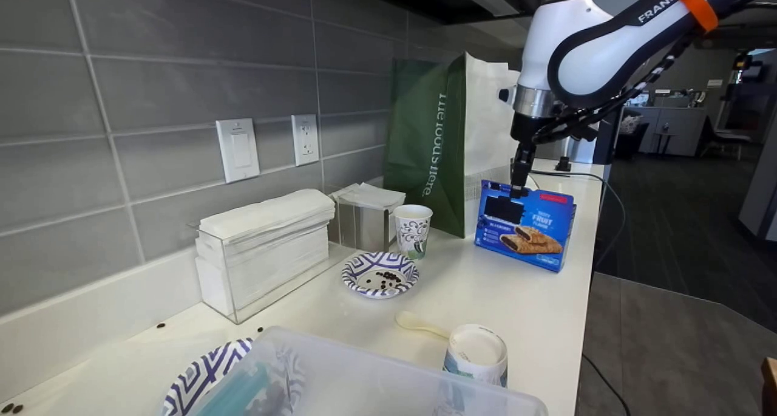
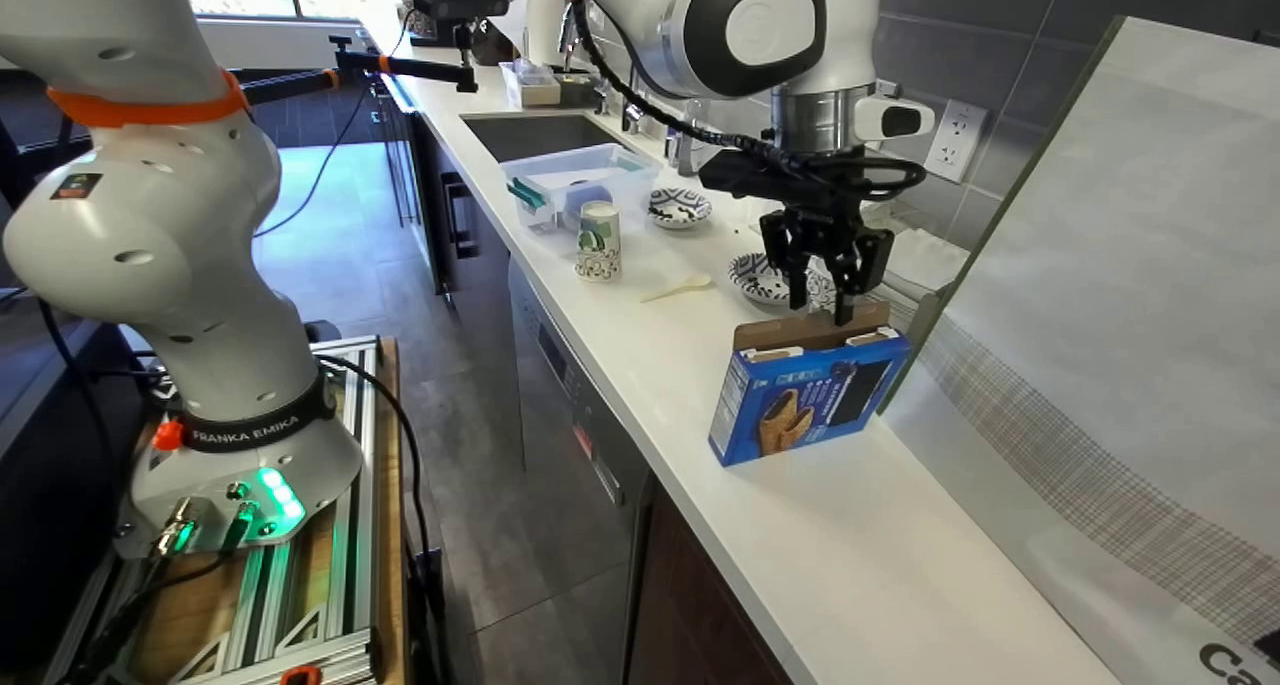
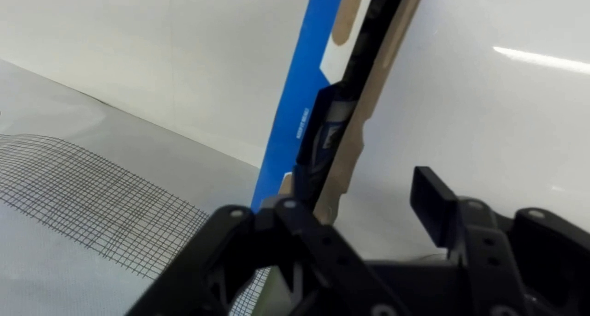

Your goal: Open the blue box

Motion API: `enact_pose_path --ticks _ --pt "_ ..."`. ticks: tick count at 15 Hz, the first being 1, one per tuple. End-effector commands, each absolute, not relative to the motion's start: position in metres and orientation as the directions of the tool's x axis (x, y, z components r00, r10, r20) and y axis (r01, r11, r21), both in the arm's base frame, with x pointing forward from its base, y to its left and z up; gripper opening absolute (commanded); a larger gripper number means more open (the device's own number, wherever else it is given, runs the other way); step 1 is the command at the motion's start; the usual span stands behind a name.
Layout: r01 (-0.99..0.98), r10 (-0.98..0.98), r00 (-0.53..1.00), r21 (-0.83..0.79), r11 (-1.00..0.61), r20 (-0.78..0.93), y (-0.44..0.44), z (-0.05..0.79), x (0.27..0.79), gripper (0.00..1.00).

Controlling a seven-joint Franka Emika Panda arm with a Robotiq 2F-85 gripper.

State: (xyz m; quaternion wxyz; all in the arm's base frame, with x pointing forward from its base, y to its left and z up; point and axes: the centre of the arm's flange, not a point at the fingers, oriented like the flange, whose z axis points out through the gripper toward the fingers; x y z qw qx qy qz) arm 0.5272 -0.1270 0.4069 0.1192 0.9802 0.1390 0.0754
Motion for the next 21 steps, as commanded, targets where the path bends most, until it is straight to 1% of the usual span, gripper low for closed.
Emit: enact_pose_path --ticks 1,2,3,6,8,11,14,17,18,21 --pt "0.257 0.297 0.944 0.243 -0.935 0.145 -0.12 0.421 0.52 0.93" --pt "0.251 0.293 0.944 0.244 -0.937 0.154 -0.118 0.428 0.518 0.99" --pt "0.244 0.288 0.944 0.25 -0.937 0.16 -0.116 0.434 0.517 1.0" --pt "0.19 0.238 0.952 0.235 -0.953 0.194 -0.11 0.458 0.504 1.0" --pt "0.145 0.186 0.948 0.168 -0.975 0.257 -0.108 0.478 0.492 1.0" --pt "0.096 0.137 0.917 0.126 -0.987 0.374 -0.108 0.51 0.459 1.0" --pt "0.023 0.042 0.919 0.052 -0.998 0.392 -0.123 0.531 0.418 1.0" --pt "-0.03 -0.034 0.916 -0.017 -0.999 0.4 -0.142 0.534 0.385 1.0" --pt "0.001 0.017 0.919 0.041 -0.999 0.393 -0.137 0.535 0.42 1.0" --pt "-0.025 -0.019 0.912 0.011 -1.0 0.41 -0.146 0.538 0.398 1.0"
